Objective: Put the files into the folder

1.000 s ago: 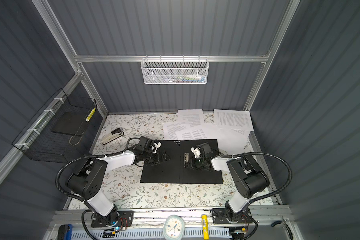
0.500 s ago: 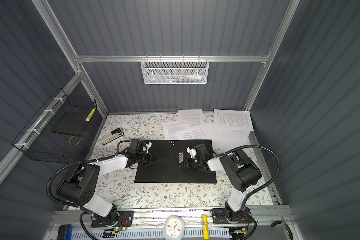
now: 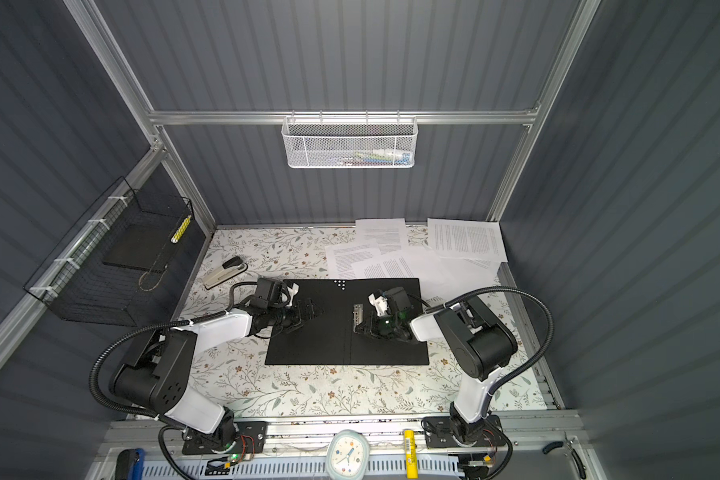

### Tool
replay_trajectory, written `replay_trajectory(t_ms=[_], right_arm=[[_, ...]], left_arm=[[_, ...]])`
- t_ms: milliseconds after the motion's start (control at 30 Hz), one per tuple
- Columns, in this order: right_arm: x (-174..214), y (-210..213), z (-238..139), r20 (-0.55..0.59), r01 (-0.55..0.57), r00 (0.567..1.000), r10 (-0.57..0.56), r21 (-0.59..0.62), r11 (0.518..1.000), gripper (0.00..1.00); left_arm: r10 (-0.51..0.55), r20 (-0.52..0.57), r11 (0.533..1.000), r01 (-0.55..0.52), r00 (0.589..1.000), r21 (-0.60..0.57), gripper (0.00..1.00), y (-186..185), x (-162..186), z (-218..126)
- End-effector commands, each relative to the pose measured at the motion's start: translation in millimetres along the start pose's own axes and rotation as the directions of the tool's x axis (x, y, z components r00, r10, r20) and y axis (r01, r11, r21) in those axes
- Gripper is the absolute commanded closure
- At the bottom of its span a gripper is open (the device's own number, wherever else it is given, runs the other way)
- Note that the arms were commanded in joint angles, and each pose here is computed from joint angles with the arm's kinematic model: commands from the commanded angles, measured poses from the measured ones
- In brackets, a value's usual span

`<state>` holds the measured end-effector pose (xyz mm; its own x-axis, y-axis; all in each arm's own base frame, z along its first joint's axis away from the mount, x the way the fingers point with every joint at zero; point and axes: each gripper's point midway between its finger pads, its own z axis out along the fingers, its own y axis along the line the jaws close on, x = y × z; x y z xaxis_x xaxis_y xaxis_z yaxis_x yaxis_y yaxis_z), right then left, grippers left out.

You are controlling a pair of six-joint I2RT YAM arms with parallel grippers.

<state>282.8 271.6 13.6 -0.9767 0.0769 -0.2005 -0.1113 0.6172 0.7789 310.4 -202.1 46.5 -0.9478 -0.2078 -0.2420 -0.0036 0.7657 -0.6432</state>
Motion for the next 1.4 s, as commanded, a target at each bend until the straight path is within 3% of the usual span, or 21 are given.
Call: replay_trajectory(t_ms=[0,100,300,367,467,600,700,867,967,1033,1200,1300,1367], right_arm=[[33,-84,-4,-0.025,-0.119,0.991,0.132,0.288,0.95,1.0],[32,-82,-8,-0.017,-0.119,0.991,0.13,0.286,0.951,1.0],[6,5,-31,0.026,-0.011,1.0,0.01,0.023,1.0,1.0],[-2,30,-40,0.028,0.038,0.999,-0.037,-0.031,0.999,0.79],[-7,41,-48,0.042,0.067,0.997,-0.065,-0.038,0.997,0.61],[-4,35,-54,0.049,0.061,0.997,-0.062,0.013,0.998,0.63],[-3,11,-64,0.088,0.036,0.995,-0.048,0.137,0.99,0.58],[-11,-15,-90,0.155,-0.007,0.987,-0.035,0.264,0.964,0.16],[-26,-43,-117,0.246,-0.092,0.969,-0.012,0.406,0.909,0.01],[-34,-59,-133,0.299,-0.154,0.954,0.016,0.444,0.883,0.01],[-49,-44,-135,0.284,-0.098,0.958,-0.045,0.469,0.878,0.02],[-52,-45,-133,0.285,-0.101,0.958,-0.042,0.467,0.878,0.01],[-51,-47,-130,0.279,-0.099,0.96,-0.04,0.467,0.879,0.01]], left_arm=[[-0.188,-0.126,0.923,0.131,0.974,-0.363,0.0,103,61,1],[-0.197,-0.133,0.918,0.135,0.971,-0.373,0.0,106,63,2],[-0.207,-0.127,0.91,0.143,0.97,-0.389,0.0,110,65,3],[-0.209,-0.122,0.911,0.148,0.97,-0.385,0.0,110,64,2],[-0.2,-0.113,0.913,0.143,0.973,-0.382,0.0,108,62,1],[-0.19,-0.108,0.915,0.136,0.976,-0.379,0.0,106,60,-1],[-0.175,-0.114,0.924,0.123,0.978,-0.361,0.0,102,59,-2],[-0.12,-0.114,0.951,0.081,0.986,-0.299,0.0,78,45,-9],[-0.082,-0.096,0.963,0.054,0.992,-0.265,0.0,61,33,-20],[-0.055,-0.093,0.97,0.031,0.994,-0.24,0.0,49,27,-27],[0.055,-0.108,0.991,-0.068,0.993,-0.113,0.01,2,19,-39],[0.244,-0.117,0.945,-0.263,0.963,-0.193,0.01,-36,17,-44],[0.3,-0.135,0.925,-0.323,0.944,-0.201,0.04,-59,22,-39]])
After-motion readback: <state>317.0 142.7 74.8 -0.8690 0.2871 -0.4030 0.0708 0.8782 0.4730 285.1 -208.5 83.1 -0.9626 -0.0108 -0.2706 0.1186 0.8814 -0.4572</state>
